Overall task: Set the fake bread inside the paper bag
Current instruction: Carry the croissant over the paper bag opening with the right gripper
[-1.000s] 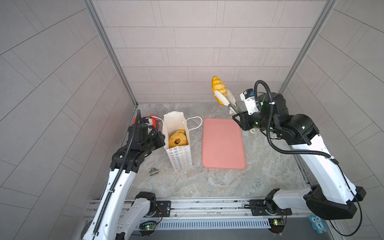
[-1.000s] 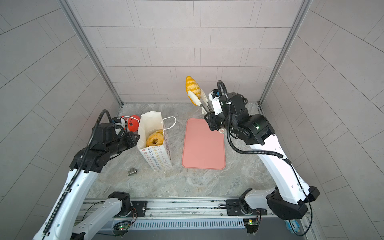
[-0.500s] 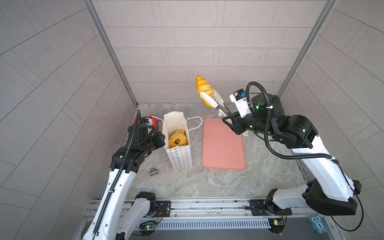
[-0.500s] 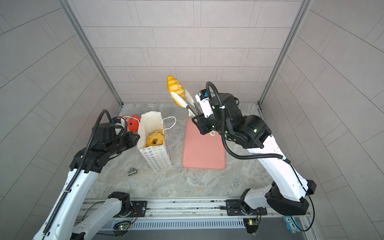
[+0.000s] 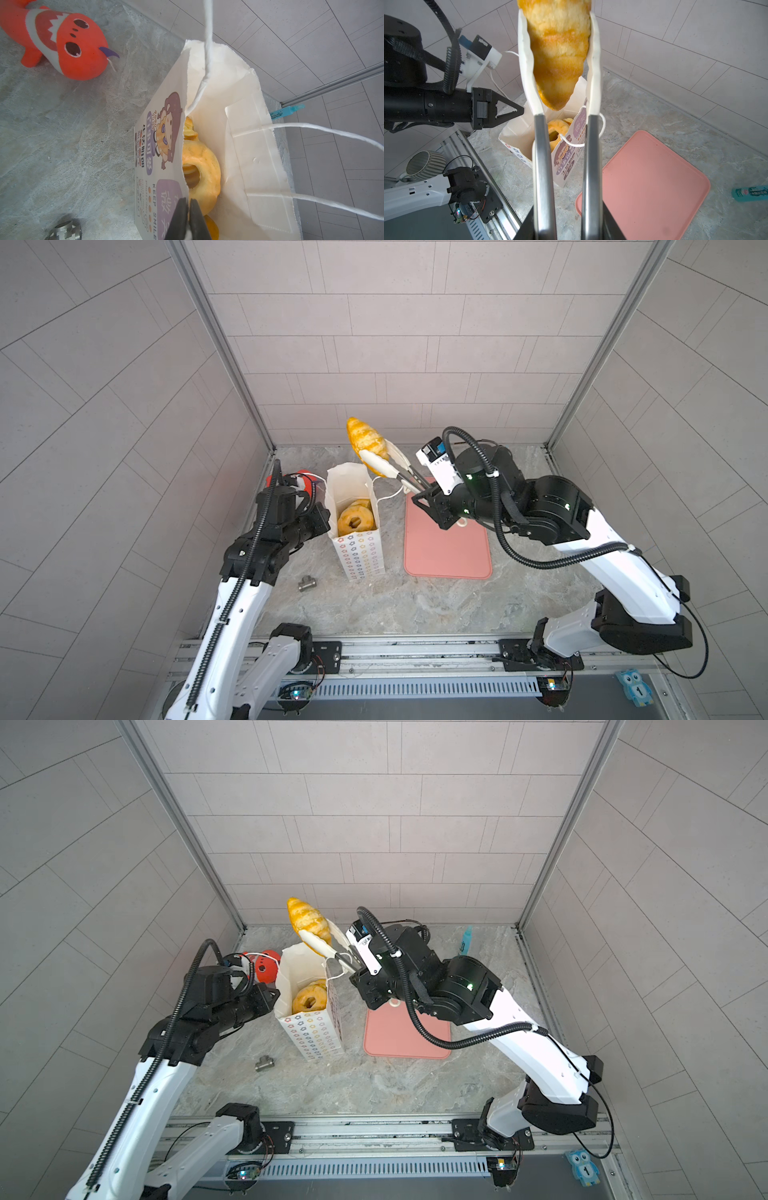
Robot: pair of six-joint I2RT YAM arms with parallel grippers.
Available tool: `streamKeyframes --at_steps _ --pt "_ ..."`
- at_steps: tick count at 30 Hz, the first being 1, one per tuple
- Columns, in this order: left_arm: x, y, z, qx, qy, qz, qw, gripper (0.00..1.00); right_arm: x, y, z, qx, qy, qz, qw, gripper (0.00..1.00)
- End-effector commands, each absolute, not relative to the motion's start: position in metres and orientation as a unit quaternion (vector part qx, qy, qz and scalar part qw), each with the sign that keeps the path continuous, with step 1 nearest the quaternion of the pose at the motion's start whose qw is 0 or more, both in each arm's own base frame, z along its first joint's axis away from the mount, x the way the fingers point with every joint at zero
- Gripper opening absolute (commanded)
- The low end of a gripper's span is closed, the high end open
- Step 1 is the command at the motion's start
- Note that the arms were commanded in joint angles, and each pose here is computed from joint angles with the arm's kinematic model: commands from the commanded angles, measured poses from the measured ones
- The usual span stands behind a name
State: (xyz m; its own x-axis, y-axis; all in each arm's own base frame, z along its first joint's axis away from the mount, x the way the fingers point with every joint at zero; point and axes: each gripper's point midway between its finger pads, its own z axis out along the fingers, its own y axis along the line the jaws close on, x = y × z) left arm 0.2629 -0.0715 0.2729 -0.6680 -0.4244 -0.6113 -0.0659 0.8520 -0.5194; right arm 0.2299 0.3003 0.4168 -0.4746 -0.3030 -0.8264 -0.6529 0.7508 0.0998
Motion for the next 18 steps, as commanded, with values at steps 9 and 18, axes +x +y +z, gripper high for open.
streamKeyframes --at_steps 9,18 --pt "0.262 -0.070 0.276 -0.139 0.878 -0.234 0.392 0.09 0.233 0.320 0.414 -0.279 0.834 0.203 0.431 0.37" --pt "0.262 -0.070 0.275 -0.139 0.878 -0.234 0.393 0.09 0.235 0.335 0.381 -0.292 0.848 0.181 0.403 0.37"
